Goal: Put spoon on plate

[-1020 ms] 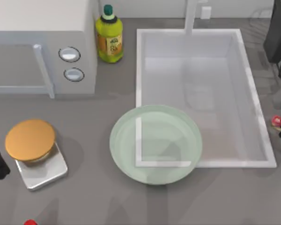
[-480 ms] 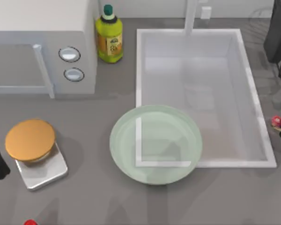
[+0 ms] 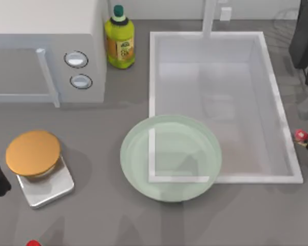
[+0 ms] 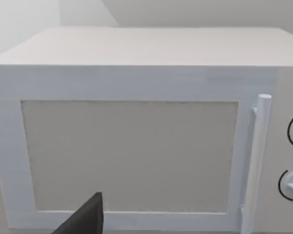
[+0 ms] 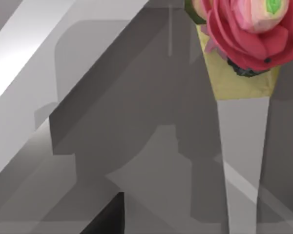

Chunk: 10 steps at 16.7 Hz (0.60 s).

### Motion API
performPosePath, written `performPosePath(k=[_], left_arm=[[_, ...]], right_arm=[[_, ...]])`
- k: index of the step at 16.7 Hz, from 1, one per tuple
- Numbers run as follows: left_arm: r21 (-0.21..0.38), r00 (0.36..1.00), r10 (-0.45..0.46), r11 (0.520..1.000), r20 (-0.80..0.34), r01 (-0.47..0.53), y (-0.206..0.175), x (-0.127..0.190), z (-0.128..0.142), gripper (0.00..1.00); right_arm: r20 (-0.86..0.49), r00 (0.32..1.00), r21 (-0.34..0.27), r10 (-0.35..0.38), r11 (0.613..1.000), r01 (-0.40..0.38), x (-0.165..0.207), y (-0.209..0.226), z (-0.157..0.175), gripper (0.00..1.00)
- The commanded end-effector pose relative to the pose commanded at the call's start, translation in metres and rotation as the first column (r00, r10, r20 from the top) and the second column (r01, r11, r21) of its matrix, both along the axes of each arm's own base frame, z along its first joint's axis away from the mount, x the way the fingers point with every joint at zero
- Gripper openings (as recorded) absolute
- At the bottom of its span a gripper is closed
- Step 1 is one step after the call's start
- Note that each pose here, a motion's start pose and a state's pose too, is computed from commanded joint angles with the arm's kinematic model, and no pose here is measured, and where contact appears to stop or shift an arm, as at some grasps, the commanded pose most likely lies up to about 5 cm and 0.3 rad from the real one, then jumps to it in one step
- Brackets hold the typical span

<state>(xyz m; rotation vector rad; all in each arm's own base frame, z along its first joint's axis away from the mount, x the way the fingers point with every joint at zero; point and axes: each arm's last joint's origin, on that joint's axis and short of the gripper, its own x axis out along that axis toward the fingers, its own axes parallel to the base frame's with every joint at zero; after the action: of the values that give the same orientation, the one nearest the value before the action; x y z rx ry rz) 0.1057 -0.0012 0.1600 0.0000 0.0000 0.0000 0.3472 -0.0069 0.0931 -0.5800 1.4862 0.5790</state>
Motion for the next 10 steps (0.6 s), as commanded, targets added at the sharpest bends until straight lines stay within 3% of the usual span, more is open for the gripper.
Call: performPosePath(k=[6, 10], left_arm=[[0.000, 1.000, 0.000, 1.000, 0.000, 0.000, 0.000, 0.000, 0.000, 1.00], [0.000, 1.000, 0.000, 1.000, 0.000, 0.000, 0.000, 0.000, 0.000, 1.00]], right_arm=[[0.020, 1.000, 0.021, -0.017, 1.000, 0.017, 0.002, 0.001, 0.041, 0.00], [-0.005, 1.000, 0.021, -0.013, 1.000, 0.013, 0.001, 0.002, 0.087, 0.00]])
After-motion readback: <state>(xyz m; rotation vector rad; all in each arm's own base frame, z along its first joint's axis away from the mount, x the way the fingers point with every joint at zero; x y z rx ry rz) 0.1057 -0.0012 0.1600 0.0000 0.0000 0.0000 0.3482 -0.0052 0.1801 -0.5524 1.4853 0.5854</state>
